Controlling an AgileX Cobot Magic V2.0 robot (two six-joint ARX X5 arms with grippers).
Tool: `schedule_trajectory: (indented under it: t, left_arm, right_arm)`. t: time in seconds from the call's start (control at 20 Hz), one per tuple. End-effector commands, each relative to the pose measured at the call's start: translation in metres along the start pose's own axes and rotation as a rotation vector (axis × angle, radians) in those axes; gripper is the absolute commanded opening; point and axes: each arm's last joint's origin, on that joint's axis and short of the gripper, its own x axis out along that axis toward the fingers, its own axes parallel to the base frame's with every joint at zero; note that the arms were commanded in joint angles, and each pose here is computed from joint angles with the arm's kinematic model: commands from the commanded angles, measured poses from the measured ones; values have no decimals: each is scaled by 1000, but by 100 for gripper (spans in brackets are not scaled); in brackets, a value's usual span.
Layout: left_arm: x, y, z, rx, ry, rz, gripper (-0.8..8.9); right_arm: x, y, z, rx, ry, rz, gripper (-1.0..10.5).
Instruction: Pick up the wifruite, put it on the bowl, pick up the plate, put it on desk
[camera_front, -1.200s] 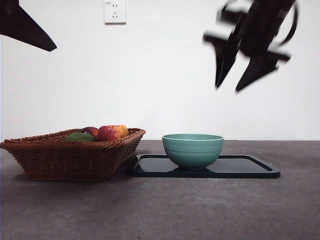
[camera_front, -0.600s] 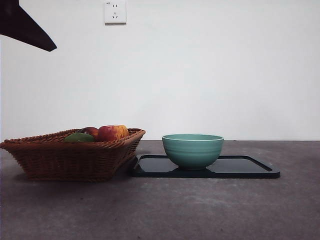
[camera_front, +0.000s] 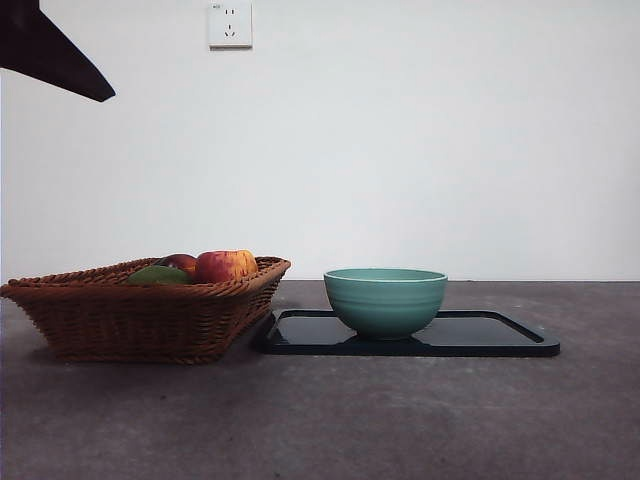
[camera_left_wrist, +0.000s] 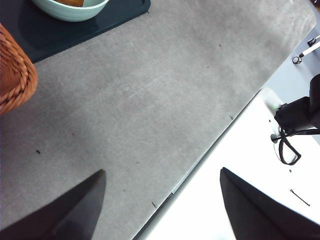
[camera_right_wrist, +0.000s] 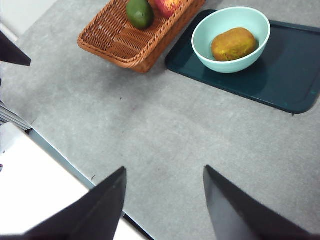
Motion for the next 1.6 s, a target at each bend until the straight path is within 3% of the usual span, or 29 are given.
schedule_trajectory:
  t: [0.05, 0.85, 1.25, 1.6]
  left_arm:
    - [0, -2, 3, 26, -12, -7, 367]
    - [0, -3, 8, 10, -22, -11, 369]
    - [20, -4, 82, 61, -90, 65, 376]
    - [86, 15, 155, 144, -84, 89, 375]
  right_arm:
    - [0, 1, 2, -21, -7, 8, 245]
    - [0, 1, 2, -20, -3, 22, 245]
    - [0, 2, 2, -21, -1, 32, 245]
    - [0, 1, 0, -12, 18, 32, 245]
